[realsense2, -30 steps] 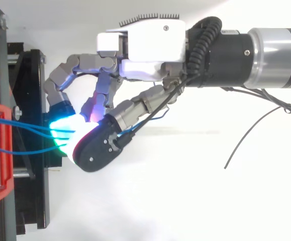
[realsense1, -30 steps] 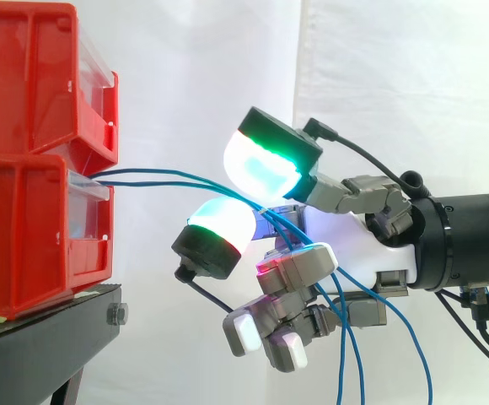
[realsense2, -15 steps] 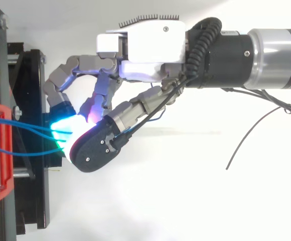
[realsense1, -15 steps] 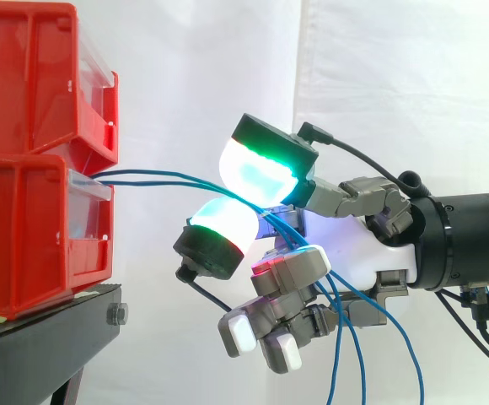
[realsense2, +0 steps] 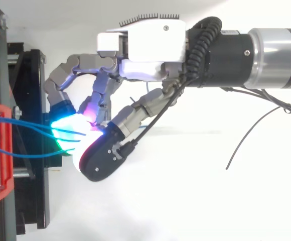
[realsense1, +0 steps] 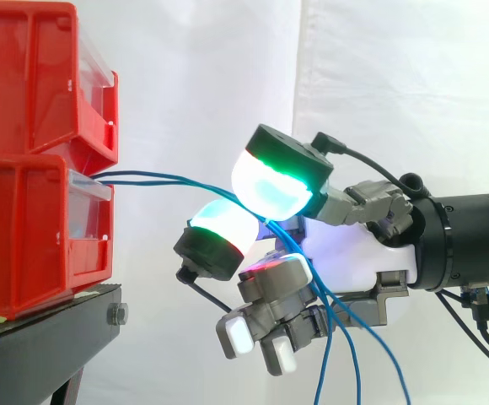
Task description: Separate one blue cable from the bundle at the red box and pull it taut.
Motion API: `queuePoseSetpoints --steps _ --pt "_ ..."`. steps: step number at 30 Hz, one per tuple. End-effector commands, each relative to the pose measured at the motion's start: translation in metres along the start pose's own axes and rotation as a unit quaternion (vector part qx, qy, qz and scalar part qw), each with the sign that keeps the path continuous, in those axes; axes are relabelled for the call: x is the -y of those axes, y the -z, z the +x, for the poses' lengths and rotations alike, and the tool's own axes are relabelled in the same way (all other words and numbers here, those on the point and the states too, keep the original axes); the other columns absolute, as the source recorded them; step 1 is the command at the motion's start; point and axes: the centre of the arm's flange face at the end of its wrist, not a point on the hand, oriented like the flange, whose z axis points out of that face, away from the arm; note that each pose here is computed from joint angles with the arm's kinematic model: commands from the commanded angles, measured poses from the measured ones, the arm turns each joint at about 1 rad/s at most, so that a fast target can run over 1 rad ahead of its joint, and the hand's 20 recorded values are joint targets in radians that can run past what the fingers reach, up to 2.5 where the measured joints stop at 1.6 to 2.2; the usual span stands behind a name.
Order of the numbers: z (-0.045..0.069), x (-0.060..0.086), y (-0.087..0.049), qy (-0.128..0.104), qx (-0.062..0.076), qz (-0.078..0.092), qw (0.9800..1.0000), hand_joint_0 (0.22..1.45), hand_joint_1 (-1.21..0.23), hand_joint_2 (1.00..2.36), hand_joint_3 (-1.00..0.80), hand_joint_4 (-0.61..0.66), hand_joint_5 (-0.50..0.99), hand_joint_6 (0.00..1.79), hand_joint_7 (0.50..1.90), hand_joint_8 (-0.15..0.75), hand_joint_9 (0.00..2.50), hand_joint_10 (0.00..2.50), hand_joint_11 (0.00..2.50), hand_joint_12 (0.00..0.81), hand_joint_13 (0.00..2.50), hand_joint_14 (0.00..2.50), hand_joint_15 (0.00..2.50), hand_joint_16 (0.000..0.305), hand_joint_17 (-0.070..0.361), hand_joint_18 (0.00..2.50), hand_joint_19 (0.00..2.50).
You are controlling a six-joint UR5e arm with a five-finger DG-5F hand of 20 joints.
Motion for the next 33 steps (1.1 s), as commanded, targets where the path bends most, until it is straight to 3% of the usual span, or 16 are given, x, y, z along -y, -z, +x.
queuePoseSetpoints --steps 1,8,9,12,16,20,23,26,29,30,33 --pt "0.0010 0.0000 -0.0002 0.000 -0.001 0.000 1.0000 0.66 -1.06 1.00 -0.50 0.01 -0.16 0.92 1.30 0.290 1.10 0.03 1.30 0.373 0.81 0.03 0.66 0.047 0.107 0.82 0.74" --pt "0.0001 -0.0007 -0.0002 0.000 -0.002 -0.001 1.0000 0.55 -1.02 1.00 -0.50 0.03 -0.17 0.93 1.24 0.306 1.06 0.02 1.28 0.387 0.79 0.02 0.66 0.050 0.114 0.83 0.77" --pt "0.0001 -0.0007 -0.0002 0.000 -0.002 -0.001 1.0000 0.47 -0.96 1.00 -0.50 0.05 -0.17 0.92 1.20 0.326 1.07 0.02 1.27 0.413 0.80 0.02 0.66 0.055 0.125 0.86 0.76" --pt "-0.0007 -0.0013 -0.0002 0.001 -0.003 -0.001 1.0000 0.42 -0.85 1.00 -0.50 0.07 -0.18 0.91 1.12 0.352 1.09 0.02 1.26 0.439 0.81 0.02 0.65 0.061 0.137 0.89 0.76" --pt "-0.0005 -0.0002 0.0007 0.000 -0.009 0.001 1.0000 0.44 -0.70 1.00 -0.50 0.07 -0.18 0.91 1.05 0.354 1.12 0.02 1.25 0.440 0.83 0.02 0.66 0.060 0.135 0.89 0.77" --pt "0.0003 -0.0009 0.0003 0.000 -0.008 0.001 1.0000 0.53 -0.60 1.00 -0.50 0.04 -0.16 0.87 1.14 0.318 1.15 0.02 1.27 0.404 0.83 0.02 0.66 0.052 0.117 0.85 0.82" --pt "0.0003 -0.0009 0.0003 0.000 -0.008 0.001 1.0000 0.63 -0.64 1.00 -0.50 0.01 -0.15 0.87 1.22 0.304 1.16 0.03 1.28 0.383 0.83 0.03 0.67 0.048 0.109 0.83 0.84" --pt "0.0001 -0.0001 0.0006 -0.001 -0.007 0.002 1.0000 0.65 -0.78 1.02 -0.29 0.02 -0.15 0.87 1.33 0.303 1.17 0.02 1.29 0.387 0.84 0.02 0.67 0.048 0.109 0.84 0.83" --pt "0.0001 -0.0010 0.0002 -0.001 -0.007 0.001 1.0000 0.69 -0.86 1.02 -0.20 -0.04 -0.16 0.89 1.36 0.302 1.17 0.02 1.30 0.382 0.85 0.03 0.68 0.048 0.108 0.84 0.83" --pt "0.0013 -0.0011 -0.0001 -0.001 -0.008 0.001 1.0000 0.72 -0.89 1.02 -0.20 -0.07 -0.16 0.90 1.42 0.305 1.17 0.03 1.30 0.382 0.86 0.02 0.67 0.048 0.107 0.84 0.82" --pt "0.0013 -0.0016 -0.0002 -0.001 -0.008 0.001 1.0000 0.79 -0.94 1.02 -0.27 -0.13 -0.17 0.92 1.37 0.298 1.15 0.02 1.30 0.377 0.86 0.03 0.68 0.047 0.107 0.83 0.83"
